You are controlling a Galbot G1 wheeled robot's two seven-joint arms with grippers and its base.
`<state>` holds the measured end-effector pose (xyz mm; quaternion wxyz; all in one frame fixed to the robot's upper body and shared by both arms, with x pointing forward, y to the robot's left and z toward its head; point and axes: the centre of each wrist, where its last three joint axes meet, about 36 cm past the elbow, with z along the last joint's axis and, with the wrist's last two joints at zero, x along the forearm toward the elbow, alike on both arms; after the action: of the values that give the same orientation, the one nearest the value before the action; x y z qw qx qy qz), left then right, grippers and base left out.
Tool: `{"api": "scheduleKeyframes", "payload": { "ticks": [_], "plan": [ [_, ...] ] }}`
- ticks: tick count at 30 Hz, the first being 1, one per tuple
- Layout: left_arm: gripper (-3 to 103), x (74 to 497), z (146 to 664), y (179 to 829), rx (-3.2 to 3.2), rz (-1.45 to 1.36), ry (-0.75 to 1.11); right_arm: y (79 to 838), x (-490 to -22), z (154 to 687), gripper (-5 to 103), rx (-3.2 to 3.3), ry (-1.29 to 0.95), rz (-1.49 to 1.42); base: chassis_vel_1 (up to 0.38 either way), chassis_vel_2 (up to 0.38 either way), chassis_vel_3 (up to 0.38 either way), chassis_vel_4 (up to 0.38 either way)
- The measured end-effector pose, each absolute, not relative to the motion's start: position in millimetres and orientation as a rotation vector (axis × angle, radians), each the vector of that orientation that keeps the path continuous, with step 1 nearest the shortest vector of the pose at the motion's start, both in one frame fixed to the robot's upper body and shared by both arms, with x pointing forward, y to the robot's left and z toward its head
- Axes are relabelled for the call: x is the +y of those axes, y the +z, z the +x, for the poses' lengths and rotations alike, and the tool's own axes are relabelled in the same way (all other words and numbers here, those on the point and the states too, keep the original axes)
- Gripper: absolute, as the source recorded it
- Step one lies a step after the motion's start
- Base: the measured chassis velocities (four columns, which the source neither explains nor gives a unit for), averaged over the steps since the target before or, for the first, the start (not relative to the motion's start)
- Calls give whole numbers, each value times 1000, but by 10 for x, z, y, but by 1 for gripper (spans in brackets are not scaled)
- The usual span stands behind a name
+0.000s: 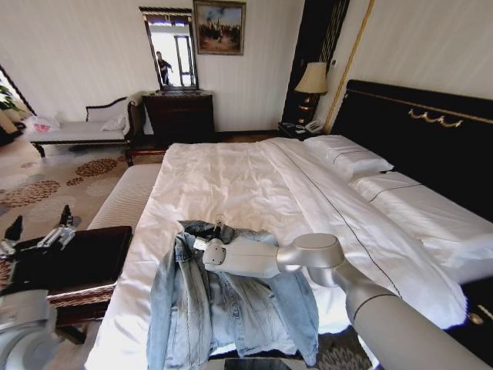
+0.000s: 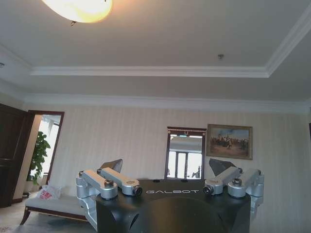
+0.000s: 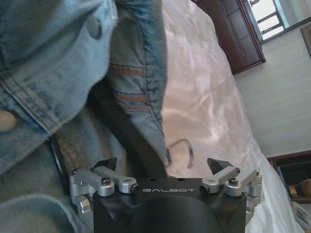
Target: Pick up the clothes from the bed and hang them on the clothes hanger.
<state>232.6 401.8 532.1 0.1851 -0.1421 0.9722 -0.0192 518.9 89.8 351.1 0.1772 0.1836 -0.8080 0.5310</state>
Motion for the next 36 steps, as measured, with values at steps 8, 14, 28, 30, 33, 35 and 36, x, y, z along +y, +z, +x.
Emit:
{"api": "scheduleKeyframes", "payload": {
  "ticks": [8,14,28,30,33,35,36],
  "plan": [
    [100,4019,2331,5284,2739,-410,-66,3176,727,5489,100,-2279,1581,447,0,0,0,0],
    [100,4054,2351,5262,2739,-417,-68,3136,627,5608,100,-2242,1645,383,0,0,0,0],
    [100,4082,2407,5229,2742,-412,-76,2813,401,5644,99,-2268,1654,366,0,0,0,0],
    [100,4089,2411,5226,2743,-412,-75,2794,381,5653,90,-2270,1652,367,0,0,0,0],
    [100,4095,2414,5224,2744,-412,-74,2790,377,5654,80,-2272,1655,370,0,0,0,0],
    [100,4098,2418,5226,2742,-412,-73,2796,376,5662,69,-2277,1657,368,0,0,0,0],
    [100,4098,2418,5226,2742,-412,-73,2796,376,5662,69,-2277,1657,368,0,0,0,0]
  ]
}}
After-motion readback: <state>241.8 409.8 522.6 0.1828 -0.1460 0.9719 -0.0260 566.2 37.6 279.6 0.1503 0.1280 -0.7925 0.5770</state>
